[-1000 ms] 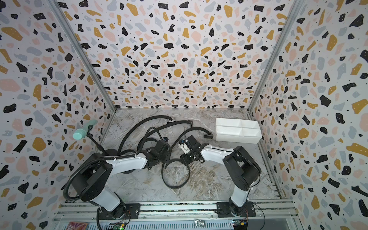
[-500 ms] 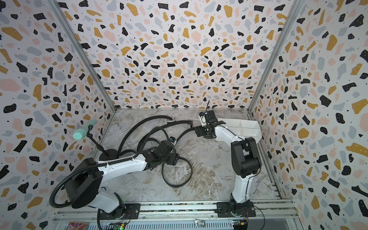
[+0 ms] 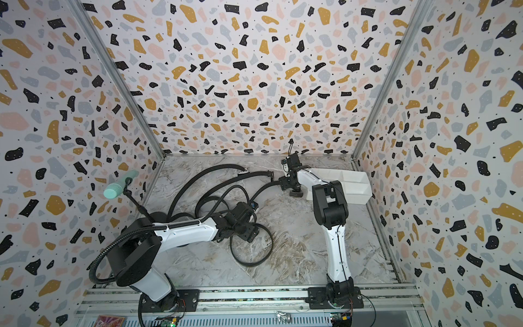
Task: Place the belts into the storage roll
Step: Roll the belt at the center of the board.
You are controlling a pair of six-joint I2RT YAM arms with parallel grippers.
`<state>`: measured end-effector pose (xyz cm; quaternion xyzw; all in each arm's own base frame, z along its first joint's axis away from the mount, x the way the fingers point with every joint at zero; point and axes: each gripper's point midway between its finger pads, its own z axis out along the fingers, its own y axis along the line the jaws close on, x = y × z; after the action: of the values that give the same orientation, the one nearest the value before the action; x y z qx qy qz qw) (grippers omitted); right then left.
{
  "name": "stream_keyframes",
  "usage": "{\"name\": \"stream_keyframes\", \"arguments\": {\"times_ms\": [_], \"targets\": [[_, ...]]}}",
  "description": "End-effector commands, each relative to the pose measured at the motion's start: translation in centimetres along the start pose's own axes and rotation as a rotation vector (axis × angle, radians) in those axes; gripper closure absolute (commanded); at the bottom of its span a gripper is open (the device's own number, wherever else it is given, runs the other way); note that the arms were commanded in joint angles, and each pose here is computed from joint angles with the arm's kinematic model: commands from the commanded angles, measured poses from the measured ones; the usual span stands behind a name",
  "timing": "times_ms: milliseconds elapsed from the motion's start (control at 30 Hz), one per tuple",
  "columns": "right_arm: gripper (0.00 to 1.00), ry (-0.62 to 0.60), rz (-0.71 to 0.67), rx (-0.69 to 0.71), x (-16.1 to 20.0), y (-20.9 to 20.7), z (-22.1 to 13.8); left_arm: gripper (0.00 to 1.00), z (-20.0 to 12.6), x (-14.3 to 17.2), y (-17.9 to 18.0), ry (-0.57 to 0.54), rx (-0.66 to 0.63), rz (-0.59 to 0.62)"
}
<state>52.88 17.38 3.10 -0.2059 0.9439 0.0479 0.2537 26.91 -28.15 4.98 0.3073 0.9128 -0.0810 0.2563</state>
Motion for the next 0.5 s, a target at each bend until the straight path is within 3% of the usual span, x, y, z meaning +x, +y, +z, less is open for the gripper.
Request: {"name": "stream_keyframes", "arguments": {"times_ms": [0,167,267,467], "targets": [[0.35,0.047,-0.035,-0.001,1.2,1.1,-1.0,0.13,0.2,-1.1,-0.3,-0.010,-0.001,0.043],[0.52,0.084,-0.044,-0.012,4.0,3.0,-1.9,0.16,1.3,-1.5,0.2,-0.011,-0.039,0.058],[0.62,0.105,-0.029,-0.022,5.9,4.1,-2.7,0.23,2.2,-1.5,0.5,-0.005,-0.065,0.068],[0.75,0.142,0.021,-0.014,10.0,4.5,-4.9,0.70,3.6,-2.0,1.2,-0.019,-0.113,0.044]]}}
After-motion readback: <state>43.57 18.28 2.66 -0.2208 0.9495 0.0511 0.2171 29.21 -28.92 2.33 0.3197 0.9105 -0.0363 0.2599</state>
